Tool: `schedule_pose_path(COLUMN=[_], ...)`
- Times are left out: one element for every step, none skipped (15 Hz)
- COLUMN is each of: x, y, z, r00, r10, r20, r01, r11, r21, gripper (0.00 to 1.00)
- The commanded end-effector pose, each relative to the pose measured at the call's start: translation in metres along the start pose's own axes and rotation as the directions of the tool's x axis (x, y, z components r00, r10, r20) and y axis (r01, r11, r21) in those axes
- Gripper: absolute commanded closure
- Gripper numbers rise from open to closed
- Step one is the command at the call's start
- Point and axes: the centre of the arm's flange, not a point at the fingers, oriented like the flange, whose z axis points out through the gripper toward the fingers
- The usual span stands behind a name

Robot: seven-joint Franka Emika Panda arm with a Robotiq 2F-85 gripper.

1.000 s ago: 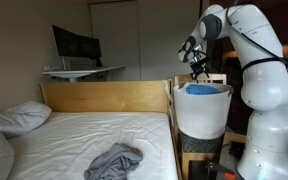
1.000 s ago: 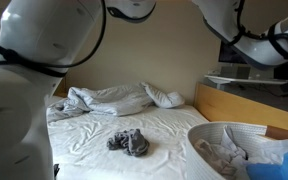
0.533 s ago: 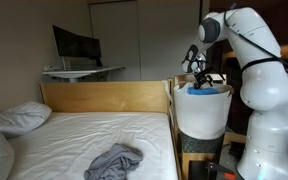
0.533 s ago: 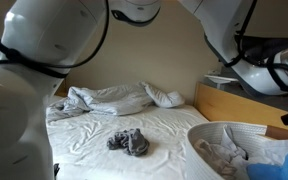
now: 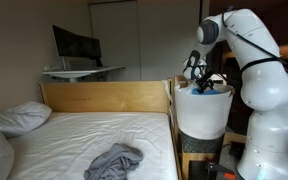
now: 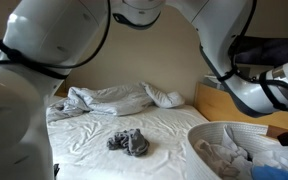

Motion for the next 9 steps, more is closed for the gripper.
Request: schedule_pose_path(x=[-0.018, -0.018, -0.018, -0.017, -0.015, -0.015, -0.014, -0.014, -0.018], y=[-0.014, -0.015, -0.015, -0.015, -0.013, -0.011, -0.005, -0.001, 0.007], z=[0.032, 0.031, 0.026, 0.021, 0.01, 0.003, -0.014, -0.025, -0.042], r00=[0.999, 0.999, 0.999, 0.999, 0.999, 0.999, 0.998, 0.998, 0.997], r10=[-0.029, -0.031, -0.022, -0.013, -0.013, -0.022, -0.038, -0.042, -0.061], r20=[0.036, 0.035, 0.037, 0.034, 0.036, 0.041, 0.046, 0.053, 0.057], r01=[0.032, 0.033, 0.024, 0.016, 0.015, 0.024, 0.039, 0.043, 0.06], r11=[0.997, 0.996, 0.997, 0.997, 0.998, 0.999, 0.999, 0.999, 0.998], r21=[-0.072, -0.078, -0.078, -0.075, -0.06, -0.048, -0.022, -0.01, 0.013], gripper=[0.57, 0.64, 0.7, 0.77, 0.83, 0.87, 0.88, 0.9, 0.92])
